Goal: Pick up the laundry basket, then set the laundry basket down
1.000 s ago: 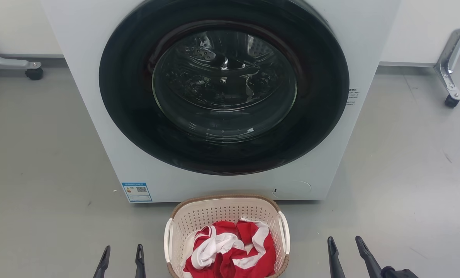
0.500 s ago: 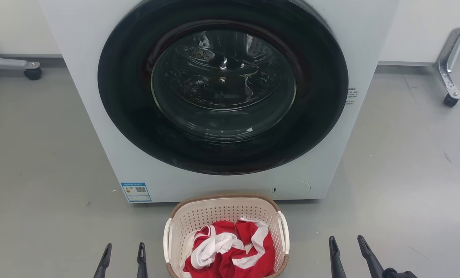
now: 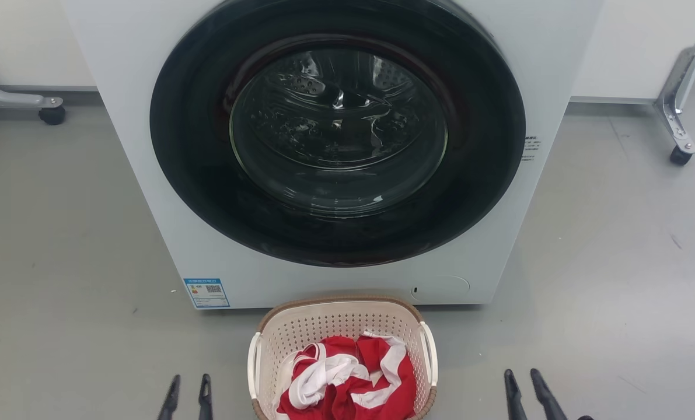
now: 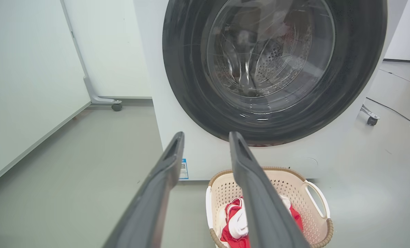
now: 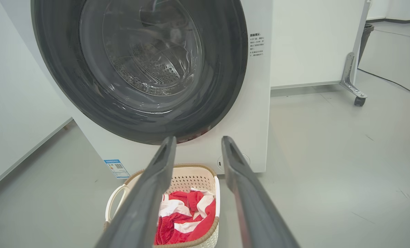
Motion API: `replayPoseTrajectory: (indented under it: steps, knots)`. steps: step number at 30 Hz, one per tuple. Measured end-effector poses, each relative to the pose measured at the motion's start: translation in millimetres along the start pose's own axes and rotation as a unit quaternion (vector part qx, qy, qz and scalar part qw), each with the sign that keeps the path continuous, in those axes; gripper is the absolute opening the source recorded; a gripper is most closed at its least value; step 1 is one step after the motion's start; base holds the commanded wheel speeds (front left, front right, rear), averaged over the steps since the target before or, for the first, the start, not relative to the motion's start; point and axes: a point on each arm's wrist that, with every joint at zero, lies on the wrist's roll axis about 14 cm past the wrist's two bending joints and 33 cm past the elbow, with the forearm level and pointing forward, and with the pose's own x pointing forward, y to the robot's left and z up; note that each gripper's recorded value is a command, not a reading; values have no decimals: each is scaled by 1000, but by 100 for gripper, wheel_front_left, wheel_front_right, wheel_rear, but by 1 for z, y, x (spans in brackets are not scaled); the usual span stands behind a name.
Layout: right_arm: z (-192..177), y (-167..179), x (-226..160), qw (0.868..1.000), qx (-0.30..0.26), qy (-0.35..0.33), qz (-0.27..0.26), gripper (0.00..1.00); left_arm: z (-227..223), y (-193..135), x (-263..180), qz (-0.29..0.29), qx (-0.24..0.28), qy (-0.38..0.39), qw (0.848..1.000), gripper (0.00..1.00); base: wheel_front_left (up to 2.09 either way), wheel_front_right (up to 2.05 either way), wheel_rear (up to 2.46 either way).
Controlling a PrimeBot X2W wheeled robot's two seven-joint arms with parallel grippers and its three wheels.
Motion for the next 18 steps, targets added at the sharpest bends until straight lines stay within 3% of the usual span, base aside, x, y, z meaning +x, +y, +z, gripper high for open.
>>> replayPoseTrajectory:
  steps: [10,18]
  knots:
    - [-23,-11,-9,999,15,41,-18,0,-25,4,-9,6,-14,44,999,0,0,0,0]
    - [-26,-24,-8,995,74,55,-42,0,-32,10,-8,22,-74,67,995,0,0,0,0]
